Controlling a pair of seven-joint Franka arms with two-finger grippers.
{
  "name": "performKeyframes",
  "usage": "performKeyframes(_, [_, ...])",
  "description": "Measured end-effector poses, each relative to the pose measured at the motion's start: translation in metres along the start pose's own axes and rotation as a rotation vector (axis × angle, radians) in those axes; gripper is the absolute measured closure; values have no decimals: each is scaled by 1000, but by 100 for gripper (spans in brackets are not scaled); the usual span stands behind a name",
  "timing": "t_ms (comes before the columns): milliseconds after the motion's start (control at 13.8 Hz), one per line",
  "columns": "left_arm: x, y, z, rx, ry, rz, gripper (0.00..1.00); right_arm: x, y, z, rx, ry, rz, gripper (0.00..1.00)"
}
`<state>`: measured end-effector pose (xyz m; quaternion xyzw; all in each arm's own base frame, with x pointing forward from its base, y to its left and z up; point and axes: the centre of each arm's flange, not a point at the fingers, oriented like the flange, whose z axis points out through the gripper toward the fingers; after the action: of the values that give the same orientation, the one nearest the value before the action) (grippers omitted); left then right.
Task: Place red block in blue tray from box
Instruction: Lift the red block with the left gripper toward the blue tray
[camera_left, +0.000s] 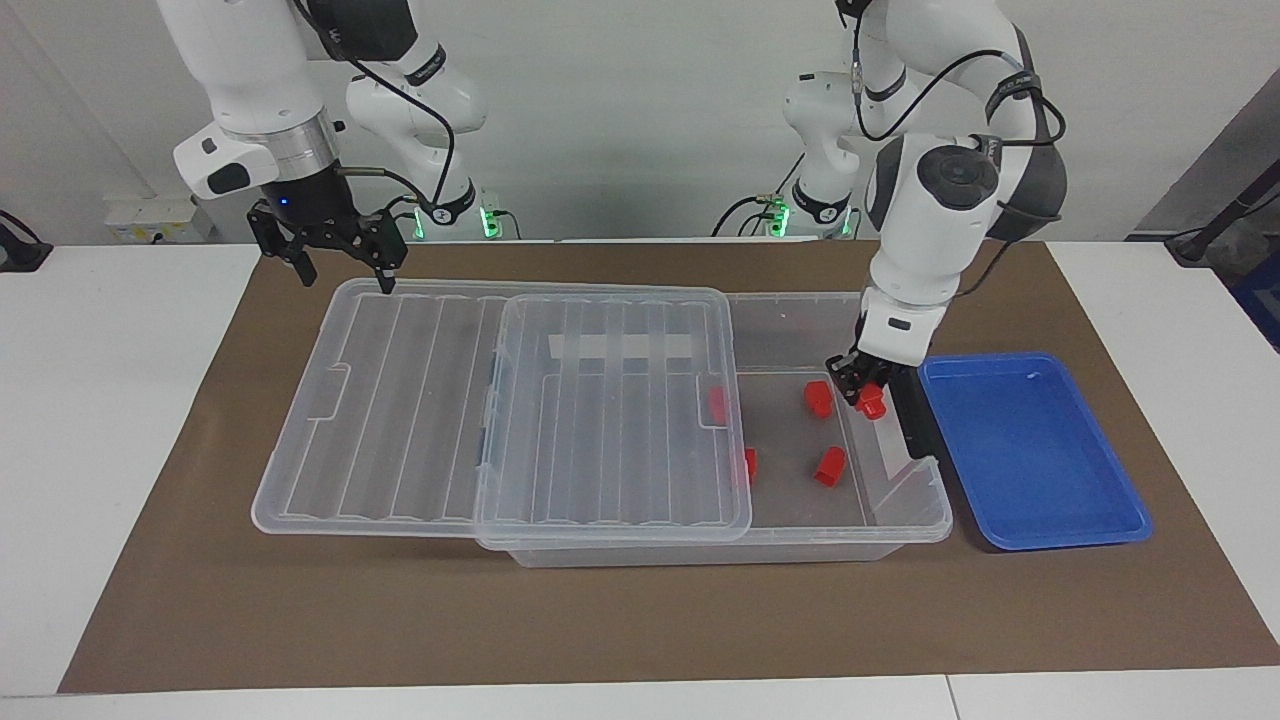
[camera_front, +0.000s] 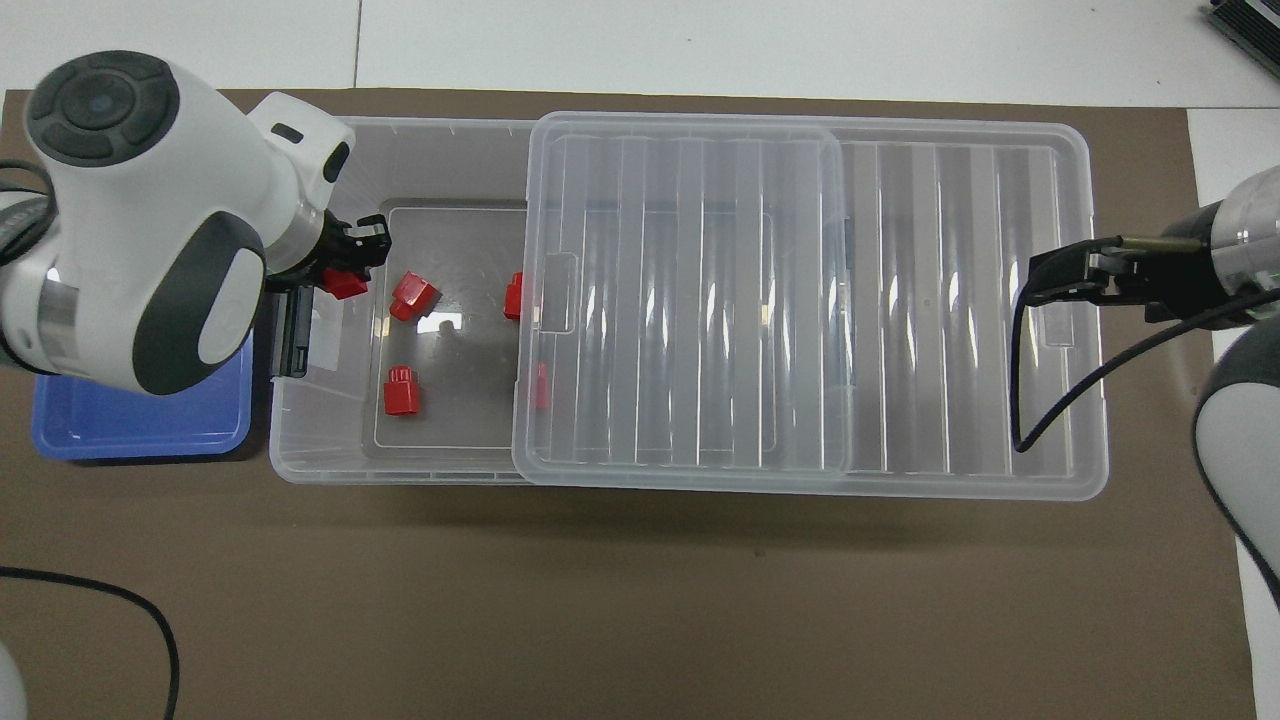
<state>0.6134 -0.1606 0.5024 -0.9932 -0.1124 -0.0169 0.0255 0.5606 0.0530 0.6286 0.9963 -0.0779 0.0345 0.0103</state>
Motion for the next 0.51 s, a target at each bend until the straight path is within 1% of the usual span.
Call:
performKeyframes(290, [25,-81,-14,14,-38,140,66,1,6,-3,-2,-5,11,0])
performKeyframes(435, [40,-136,-15,12,-40,201,66,0,11,-4,-6,-16,19,0])
performKeyframes(508, [48,-169,-10,-2,-34,207,66,0,13,-3,-8,-22,24,0])
